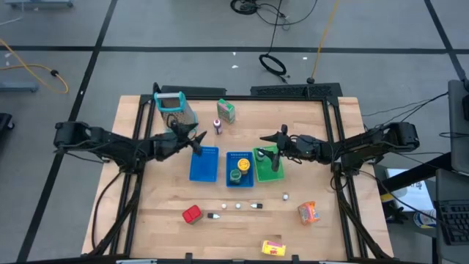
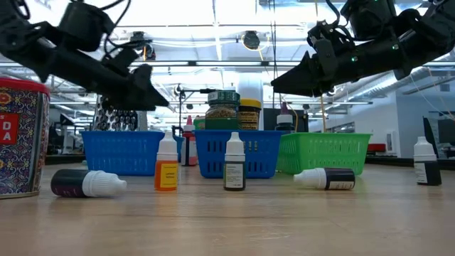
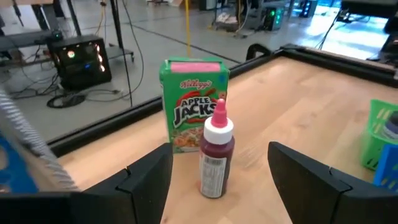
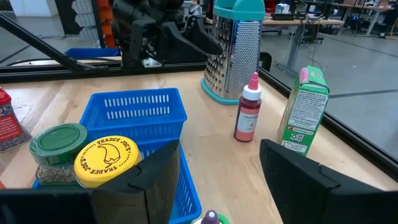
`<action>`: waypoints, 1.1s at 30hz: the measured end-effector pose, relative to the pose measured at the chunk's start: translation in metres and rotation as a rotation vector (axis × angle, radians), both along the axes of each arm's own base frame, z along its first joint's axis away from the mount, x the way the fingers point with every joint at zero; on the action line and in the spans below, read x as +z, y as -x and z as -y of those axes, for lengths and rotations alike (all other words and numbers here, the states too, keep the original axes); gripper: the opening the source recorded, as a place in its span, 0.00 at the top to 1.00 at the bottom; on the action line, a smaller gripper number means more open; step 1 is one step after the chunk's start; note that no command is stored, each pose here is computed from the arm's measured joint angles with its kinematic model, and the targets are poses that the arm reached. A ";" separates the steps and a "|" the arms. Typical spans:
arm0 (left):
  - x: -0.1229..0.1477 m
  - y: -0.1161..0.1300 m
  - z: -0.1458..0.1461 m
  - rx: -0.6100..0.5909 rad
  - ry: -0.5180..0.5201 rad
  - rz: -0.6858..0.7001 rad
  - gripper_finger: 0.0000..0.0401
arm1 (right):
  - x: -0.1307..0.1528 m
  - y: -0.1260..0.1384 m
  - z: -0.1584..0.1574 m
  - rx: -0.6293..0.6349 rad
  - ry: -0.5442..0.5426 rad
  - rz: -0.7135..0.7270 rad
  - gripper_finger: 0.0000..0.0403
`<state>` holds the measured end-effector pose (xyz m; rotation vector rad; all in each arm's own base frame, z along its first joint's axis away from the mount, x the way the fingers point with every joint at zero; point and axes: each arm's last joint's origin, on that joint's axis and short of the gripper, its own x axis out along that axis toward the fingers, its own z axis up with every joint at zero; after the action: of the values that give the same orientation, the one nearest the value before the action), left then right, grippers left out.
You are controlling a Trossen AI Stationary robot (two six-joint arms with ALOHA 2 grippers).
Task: Pick & Place Kitchen Items
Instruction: Put the large pink food color into the green bin
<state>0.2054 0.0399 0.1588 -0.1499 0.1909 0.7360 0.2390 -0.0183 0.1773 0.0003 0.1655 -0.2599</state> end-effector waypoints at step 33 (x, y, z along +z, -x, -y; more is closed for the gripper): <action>-0.025 -0.054 -0.045 0.079 0.073 -0.117 0.34 | 0.000 0.000 0.000 0.002 0.007 -0.003 0.47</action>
<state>0.2596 0.0849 0.1336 -0.1851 0.3256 0.8179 0.2389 -0.0182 0.1771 -0.0072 0.1675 -0.2585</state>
